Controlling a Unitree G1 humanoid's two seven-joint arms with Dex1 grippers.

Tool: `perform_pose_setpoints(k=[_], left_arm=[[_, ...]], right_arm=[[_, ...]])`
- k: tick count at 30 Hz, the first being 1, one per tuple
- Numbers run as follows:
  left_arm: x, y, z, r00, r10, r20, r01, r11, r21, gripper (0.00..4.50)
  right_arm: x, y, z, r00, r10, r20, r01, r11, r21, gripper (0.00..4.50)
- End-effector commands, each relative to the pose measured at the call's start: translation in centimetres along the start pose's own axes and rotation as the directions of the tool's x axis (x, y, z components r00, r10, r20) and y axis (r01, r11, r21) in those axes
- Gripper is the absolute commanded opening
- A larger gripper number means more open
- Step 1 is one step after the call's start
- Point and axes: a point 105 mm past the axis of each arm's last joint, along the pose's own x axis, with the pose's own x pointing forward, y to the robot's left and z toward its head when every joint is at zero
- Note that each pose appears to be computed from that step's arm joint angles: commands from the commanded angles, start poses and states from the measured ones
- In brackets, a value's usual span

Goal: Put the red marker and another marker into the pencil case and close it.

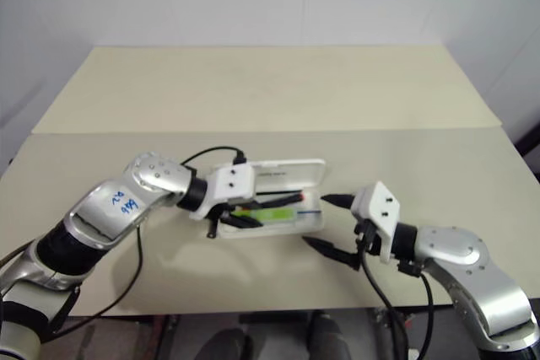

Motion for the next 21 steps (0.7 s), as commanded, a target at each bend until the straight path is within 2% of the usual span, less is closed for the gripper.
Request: perform_pose_setpoints(k=[1,9,18,21], left_arm=[[-0.21,0.13,-0.12,1.0,0.012,-0.018,-0.011,1.0,0.03,1.05],[0.29,1.04,-1.01,0.997,0.049,-0.057,-0.048,0.999,0.011,1.05],[0.64,0.98,-0.33,0.999,0.033,-0.033,-0.032,0.999,0.015,1.05],[0.69,1.11,-0.28,0.999,0.034,-0.035,-0.034,0.999,0.008,2.09]], right_arm=[[-0.22,0.24,1.18,1.0,-0.001,0.03,0.003,0.999,-0.039,4.5],[-0.18,0.31,1.24,0.999,-0.005,0.032,0.006,0.999,-0.038,4.5],[-0.27,0.29,1.21,0.999,-0.014,0.031,0.015,0.999,-0.036,4.5],[-0.32,0.23,1.18,0.999,-0.018,0.029,0.019,0.999,-0.037,4.5]])
